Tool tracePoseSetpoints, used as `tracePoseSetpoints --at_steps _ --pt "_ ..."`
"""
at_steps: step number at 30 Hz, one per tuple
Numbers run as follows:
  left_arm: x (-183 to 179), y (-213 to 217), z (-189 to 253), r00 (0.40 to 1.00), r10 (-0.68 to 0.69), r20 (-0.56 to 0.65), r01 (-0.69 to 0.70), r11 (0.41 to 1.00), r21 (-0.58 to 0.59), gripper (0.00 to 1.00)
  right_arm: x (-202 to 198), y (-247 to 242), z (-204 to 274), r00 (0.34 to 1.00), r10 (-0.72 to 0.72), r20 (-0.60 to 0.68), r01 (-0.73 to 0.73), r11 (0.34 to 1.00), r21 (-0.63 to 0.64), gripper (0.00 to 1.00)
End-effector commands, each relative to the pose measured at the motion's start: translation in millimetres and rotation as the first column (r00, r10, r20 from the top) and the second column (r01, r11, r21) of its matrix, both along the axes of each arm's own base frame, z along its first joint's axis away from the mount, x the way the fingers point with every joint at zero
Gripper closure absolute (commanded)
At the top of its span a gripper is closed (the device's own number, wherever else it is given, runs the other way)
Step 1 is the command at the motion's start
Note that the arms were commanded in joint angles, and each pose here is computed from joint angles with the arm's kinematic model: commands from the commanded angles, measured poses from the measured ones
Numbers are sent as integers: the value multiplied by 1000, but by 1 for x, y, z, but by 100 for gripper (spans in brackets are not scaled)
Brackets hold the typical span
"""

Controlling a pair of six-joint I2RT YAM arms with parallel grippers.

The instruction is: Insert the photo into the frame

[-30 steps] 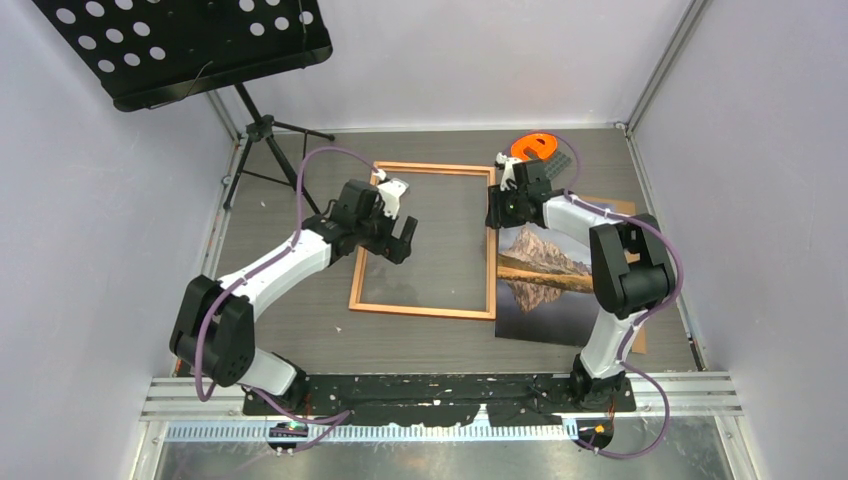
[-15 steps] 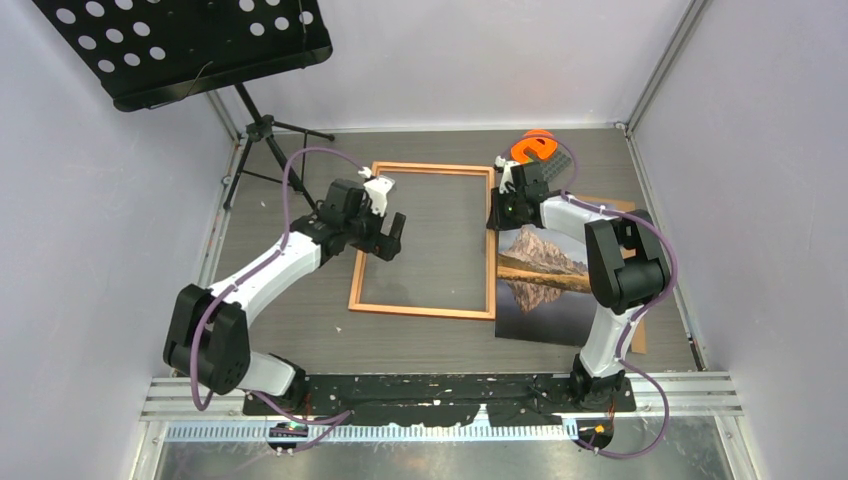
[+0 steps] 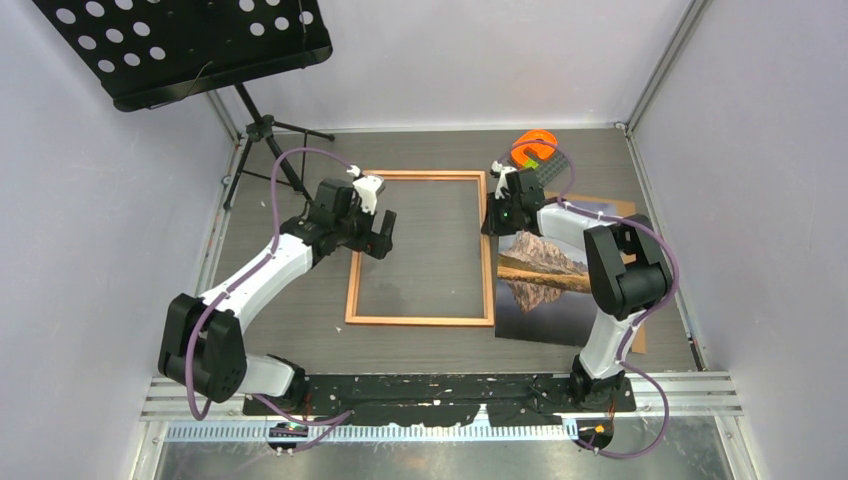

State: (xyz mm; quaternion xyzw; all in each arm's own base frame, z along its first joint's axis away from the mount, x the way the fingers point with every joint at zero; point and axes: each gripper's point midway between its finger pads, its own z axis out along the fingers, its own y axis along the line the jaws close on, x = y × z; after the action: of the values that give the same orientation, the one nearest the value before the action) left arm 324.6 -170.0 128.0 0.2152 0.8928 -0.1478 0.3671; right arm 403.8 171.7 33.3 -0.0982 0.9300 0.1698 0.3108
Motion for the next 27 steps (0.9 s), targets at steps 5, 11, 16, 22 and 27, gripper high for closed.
tracePoseSetpoints --at_steps 5,11,16,22,27 --pt "2 6 4 1000 14 22 -14 1000 20 1 -21 14 19 999 -37 6 36 996 83 90" --pt "4 7 -1 1000 19 14 -20 999 32 1 -23 21 24 1000 -31 4 30 992 121 85" --pt "5 7 -3 1000 15 4 -16 999 37 1 -26 24 39 999 -24 25 20 990 143 57" --pt "3 1 -2 999 -24 -40 26 999 42 1 -26 14 80 990 -5 141 -10 994 108 18" --pt "3 -7 3 997 -58 -43 58 998 9 1 -34 -13 119 958 25 285 -23 1000 -7 13"
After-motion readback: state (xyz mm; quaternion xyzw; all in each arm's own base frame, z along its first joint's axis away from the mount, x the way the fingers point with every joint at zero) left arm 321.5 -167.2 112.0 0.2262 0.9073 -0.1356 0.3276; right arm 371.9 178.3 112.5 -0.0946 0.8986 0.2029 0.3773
